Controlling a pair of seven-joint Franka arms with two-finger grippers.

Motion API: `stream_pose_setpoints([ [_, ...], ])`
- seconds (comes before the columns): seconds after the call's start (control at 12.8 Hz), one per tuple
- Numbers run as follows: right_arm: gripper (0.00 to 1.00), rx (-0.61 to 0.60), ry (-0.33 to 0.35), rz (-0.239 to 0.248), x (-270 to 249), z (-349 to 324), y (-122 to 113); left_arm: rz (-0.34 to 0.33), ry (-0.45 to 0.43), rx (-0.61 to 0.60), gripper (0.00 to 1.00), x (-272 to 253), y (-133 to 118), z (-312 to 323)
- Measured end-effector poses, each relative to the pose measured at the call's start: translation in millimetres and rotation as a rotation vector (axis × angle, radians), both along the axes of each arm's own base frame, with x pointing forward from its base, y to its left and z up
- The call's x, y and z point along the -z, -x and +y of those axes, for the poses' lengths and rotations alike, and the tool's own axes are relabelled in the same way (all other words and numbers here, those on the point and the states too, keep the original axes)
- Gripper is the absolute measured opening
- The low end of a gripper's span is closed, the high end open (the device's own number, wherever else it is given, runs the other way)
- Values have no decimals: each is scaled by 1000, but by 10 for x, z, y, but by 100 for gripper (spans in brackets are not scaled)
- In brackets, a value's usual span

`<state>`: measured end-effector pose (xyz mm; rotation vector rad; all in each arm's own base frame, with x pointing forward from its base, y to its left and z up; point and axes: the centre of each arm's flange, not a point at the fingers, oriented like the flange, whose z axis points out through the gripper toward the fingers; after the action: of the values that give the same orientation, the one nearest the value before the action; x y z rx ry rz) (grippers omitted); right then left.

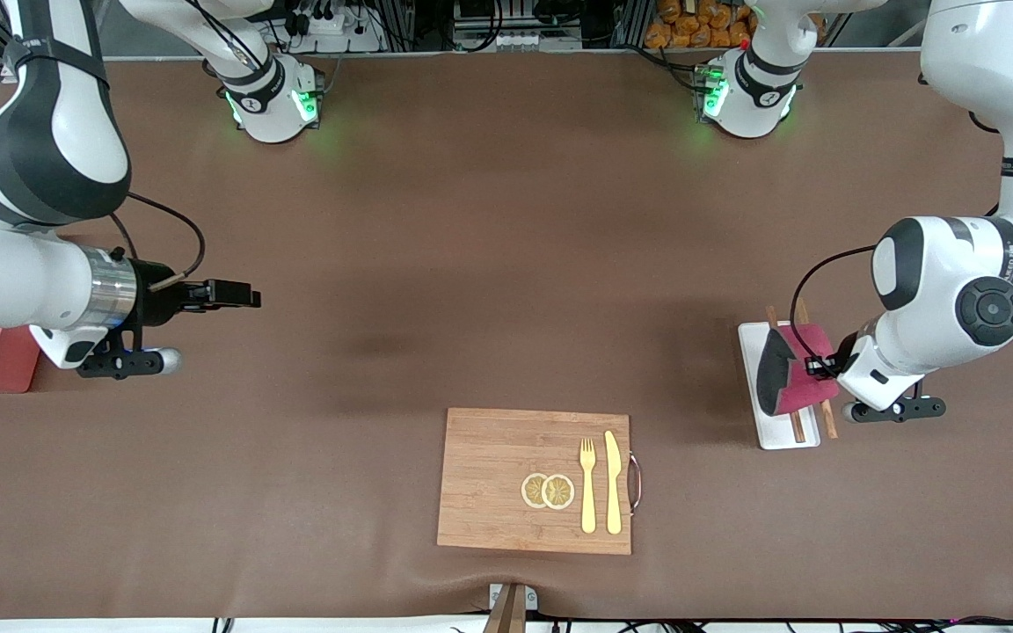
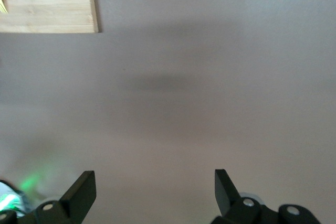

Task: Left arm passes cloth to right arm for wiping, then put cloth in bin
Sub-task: 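Lift the cloth with the left gripper while the right gripper approaches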

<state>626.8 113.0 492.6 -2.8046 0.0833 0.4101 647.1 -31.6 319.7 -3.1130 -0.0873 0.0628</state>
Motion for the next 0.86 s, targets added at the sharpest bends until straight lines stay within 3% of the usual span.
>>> stream_pose_setpoints([
  [0.39, 100, 85, 4, 37, -21, 135, 24, -14, 24, 81, 7, -714, 57, -710],
  [0.71, 100, 133, -11, 60, -34, 201, 34, -27, 158, -39, 7, -1156, 229, -1767],
  [0.86, 100, 218, -22, 111, -28, 271, 53, -2, 208, -103, 7, -1188, 362, -2353],
])
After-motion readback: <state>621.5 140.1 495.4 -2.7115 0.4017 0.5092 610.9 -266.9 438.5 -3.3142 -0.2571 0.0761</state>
